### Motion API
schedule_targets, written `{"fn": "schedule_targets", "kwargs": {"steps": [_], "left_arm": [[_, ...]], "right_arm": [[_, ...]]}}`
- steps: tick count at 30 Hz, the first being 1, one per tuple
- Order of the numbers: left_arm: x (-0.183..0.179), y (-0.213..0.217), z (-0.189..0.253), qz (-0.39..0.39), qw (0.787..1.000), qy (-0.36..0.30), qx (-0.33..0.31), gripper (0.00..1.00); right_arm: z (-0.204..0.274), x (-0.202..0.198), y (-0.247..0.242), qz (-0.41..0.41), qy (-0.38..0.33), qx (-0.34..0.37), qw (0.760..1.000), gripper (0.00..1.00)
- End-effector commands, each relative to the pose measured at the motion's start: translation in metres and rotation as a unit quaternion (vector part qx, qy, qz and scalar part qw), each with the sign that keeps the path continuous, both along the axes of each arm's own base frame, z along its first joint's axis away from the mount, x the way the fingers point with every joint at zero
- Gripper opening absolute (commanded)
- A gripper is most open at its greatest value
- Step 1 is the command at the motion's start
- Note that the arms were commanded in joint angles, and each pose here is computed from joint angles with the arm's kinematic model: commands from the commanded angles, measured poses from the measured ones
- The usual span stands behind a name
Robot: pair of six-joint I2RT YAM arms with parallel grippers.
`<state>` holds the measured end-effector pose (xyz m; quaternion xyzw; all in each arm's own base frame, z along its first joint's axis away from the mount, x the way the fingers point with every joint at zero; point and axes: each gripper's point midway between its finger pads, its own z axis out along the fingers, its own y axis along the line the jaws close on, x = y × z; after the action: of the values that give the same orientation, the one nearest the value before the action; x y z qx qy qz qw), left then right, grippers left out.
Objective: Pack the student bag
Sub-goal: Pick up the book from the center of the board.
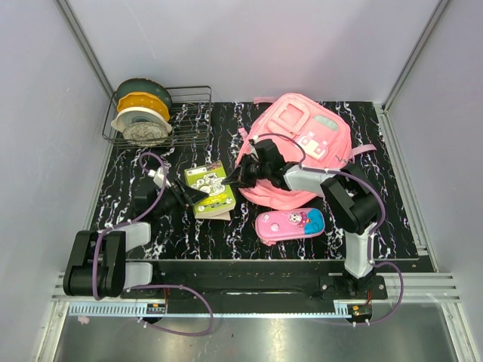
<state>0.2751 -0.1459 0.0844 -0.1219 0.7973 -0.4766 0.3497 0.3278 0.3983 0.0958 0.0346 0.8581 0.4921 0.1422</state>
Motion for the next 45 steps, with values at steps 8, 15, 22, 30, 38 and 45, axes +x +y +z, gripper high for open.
{"fn": "schedule_targets", "kwargs": {"steps": [8,15,22,30,38,45], "left_arm": [[0.011,-0.007,0.032,-0.008,0.998,-0.056,-0.019,0.13],[0.02,0.0,0.027,-0.006,0.999,-0.04,0.032,0.0],[0.016,0.022,0.034,0.026,0.992,-0.035,0.12,0.0],[0.006,0.009,0.077,-0.041,0.99,-0.067,0.114,0.0],[-0.017,-0.021,0.129,-0.161,0.982,-0.093,0.039,0.0],[-0.022,-0.021,0.127,-0.175,0.981,-0.072,0.044,0.0]], "right_arm": [[0.042,-0.002,0.01,0.026,-0.055,0.047,0.997,0.0],[0.056,-0.003,-0.007,0.031,-0.118,-0.001,0.992,0.46],[0.106,-0.002,-0.041,0.014,-0.213,-0.068,0.975,0.65],[0.096,0.01,-0.109,-0.022,-0.299,-0.243,0.922,0.62],[0.058,-0.007,-0.124,0.065,-0.307,-0.298,0.901,0.5],[0.044,-0.011,-0.116,0.108,-0.301,-0.295,0.9,0.49]]}}
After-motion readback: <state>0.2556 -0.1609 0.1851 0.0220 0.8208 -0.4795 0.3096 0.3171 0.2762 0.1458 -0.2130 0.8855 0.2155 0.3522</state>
